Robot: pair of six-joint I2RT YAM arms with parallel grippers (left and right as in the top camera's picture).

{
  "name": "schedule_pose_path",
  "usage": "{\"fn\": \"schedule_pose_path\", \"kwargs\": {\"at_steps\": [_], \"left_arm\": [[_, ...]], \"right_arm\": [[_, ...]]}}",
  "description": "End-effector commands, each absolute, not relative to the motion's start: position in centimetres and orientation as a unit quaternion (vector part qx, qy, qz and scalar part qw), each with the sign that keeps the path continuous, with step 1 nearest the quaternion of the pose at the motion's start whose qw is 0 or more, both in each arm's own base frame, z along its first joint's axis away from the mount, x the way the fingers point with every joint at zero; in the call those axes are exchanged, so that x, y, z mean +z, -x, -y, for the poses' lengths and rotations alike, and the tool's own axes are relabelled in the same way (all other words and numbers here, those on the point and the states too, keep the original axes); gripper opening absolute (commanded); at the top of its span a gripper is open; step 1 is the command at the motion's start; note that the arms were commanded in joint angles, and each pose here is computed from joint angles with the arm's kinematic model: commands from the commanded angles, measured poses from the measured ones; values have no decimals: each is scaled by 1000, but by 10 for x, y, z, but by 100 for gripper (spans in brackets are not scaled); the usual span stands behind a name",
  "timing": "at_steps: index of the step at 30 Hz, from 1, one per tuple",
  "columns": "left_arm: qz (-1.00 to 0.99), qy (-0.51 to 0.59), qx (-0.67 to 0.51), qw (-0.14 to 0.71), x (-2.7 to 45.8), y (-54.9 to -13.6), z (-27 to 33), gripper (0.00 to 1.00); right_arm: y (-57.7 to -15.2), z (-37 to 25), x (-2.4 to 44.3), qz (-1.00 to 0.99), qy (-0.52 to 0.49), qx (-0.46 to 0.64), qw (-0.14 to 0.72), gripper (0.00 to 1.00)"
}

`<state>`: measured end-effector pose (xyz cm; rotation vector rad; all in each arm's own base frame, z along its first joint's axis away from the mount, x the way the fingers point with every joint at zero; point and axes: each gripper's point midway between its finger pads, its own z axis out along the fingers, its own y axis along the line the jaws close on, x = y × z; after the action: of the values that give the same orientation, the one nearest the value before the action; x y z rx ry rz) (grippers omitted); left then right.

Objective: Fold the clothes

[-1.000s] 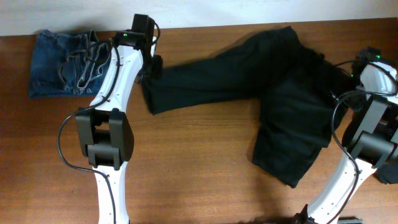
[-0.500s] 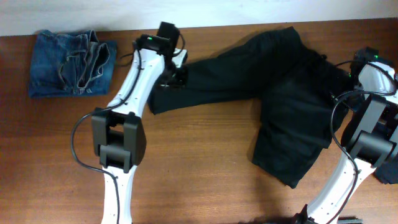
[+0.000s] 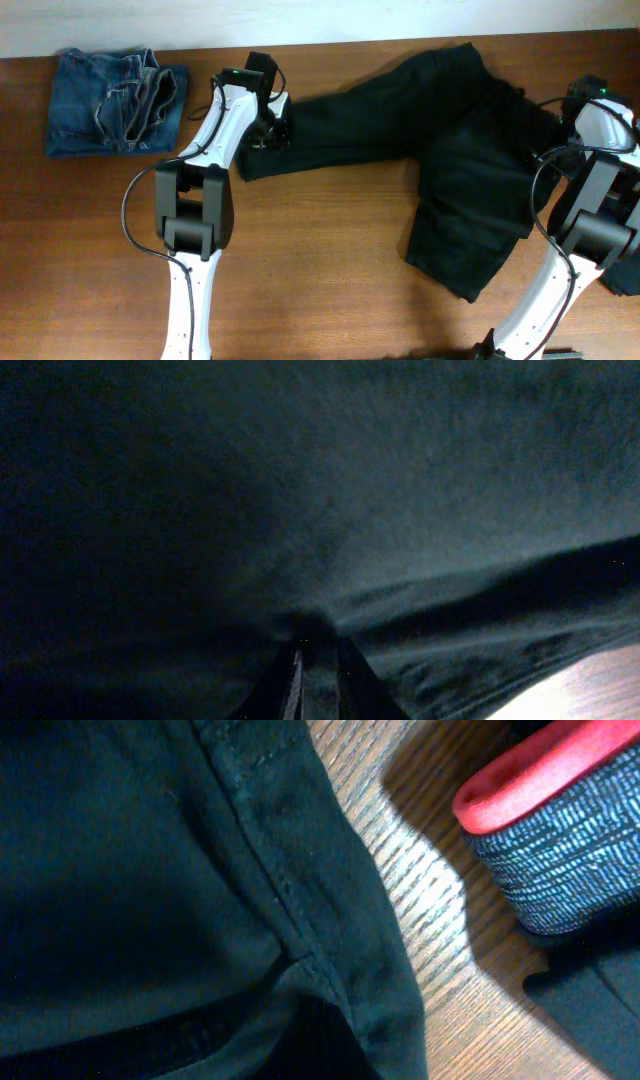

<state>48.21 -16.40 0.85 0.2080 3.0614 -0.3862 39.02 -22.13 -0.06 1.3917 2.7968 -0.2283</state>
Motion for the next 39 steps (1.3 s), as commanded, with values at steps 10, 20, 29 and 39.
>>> {"fn": "schedule_pose_path", "kwargs": {"at_steps": [10,20,29,39], "left_arm": [[-995,-6,-63,76,-24,-529,66,25],[-995,-21,-62,78,34,-531,68,58],[-995,-21,-69,67,89,-515,70,67],[-988,-14,-79,134,182,-501,69,70]], "right_arm": [[-379,186,-27,-905,-419,-52,-48,4],[-388,171,15,-893,-449,-18,-16,30],[-387,174,38,-909,-415,38,2,58],[-414,125,131,-944,-267,148,121,71]]}}
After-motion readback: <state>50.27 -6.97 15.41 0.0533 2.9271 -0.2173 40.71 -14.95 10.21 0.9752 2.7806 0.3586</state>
